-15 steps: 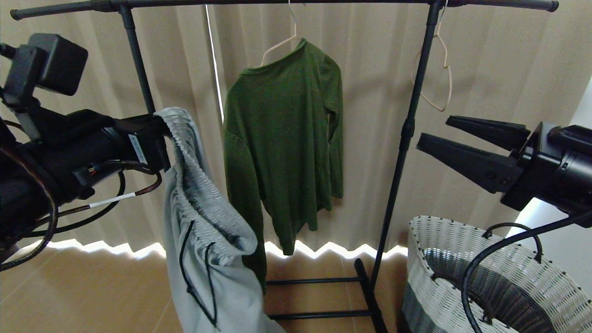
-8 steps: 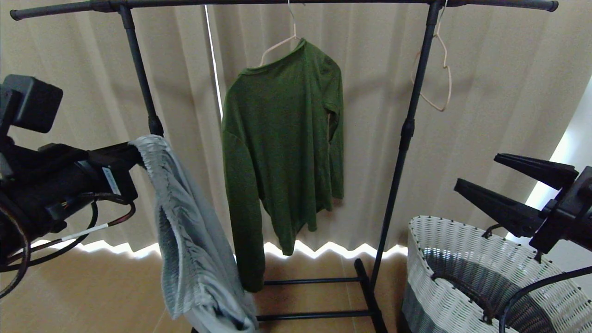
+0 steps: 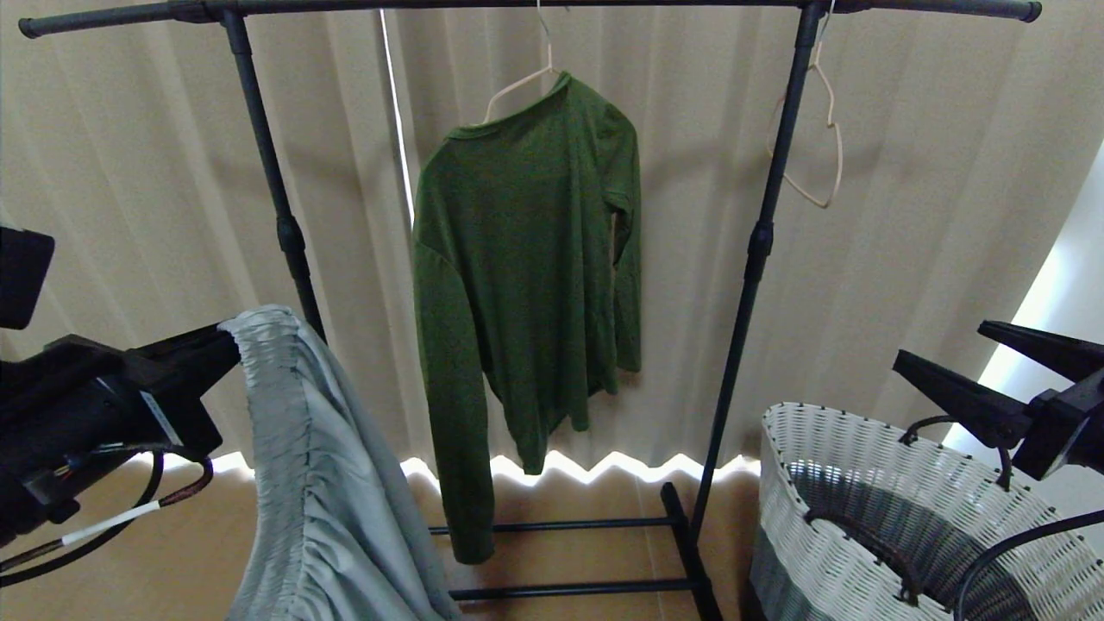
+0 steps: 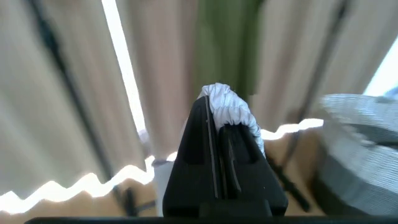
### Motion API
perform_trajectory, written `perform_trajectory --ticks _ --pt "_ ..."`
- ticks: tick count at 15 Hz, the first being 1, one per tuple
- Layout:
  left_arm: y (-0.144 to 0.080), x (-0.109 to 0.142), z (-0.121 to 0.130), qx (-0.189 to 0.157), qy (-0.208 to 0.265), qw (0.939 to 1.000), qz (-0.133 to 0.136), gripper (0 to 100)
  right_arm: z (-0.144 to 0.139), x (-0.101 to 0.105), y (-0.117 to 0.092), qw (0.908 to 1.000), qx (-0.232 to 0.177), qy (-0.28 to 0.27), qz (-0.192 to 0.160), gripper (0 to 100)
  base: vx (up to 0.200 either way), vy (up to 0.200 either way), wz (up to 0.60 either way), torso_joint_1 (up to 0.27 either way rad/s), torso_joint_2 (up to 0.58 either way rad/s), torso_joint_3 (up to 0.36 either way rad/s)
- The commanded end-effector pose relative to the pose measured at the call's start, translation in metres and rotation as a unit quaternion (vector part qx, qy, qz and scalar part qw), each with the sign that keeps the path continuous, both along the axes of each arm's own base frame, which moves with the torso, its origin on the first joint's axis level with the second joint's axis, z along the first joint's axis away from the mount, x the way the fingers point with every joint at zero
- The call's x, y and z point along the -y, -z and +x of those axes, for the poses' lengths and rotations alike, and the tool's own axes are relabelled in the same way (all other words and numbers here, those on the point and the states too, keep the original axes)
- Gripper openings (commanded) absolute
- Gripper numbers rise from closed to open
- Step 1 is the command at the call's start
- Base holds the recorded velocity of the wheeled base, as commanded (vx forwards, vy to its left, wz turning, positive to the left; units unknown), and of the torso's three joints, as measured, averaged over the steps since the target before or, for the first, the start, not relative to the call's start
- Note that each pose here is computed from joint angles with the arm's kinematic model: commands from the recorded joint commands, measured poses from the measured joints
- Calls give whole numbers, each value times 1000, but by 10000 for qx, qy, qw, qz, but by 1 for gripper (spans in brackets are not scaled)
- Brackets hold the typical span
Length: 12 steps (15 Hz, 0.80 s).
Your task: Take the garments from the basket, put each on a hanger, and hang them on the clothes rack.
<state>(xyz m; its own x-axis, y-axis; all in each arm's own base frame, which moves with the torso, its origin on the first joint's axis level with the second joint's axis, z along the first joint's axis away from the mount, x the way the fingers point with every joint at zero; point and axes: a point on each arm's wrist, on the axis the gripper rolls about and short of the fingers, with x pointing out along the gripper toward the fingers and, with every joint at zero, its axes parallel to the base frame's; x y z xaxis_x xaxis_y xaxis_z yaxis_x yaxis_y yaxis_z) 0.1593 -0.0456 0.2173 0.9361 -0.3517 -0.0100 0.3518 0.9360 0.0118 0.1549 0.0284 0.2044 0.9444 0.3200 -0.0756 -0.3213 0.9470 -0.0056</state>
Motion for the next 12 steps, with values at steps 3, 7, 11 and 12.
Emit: perform_trajectory --ticks 3,7,11,12 --pt "2 -1 -6 22 105 9999 -17 0 1 2 -3 9998 67 203 -15 100 0 0 0 0 0 0" --pt "6 -3 -10 -17 82 10000 9 0 1 2 -1 9998 35 211 -14 100 0 0 0 7 -53 -48" --pt "7 -3 -10 -21 82 10000 18 0 0 2 -1 9998 42 211 -13 100 0 0 0 84 -306 -297" --pt "7 -3 -10 -21 82 10000 18 0 0 2 0 9998 27 211 -15 100 0 0 0 115 -554 -325"
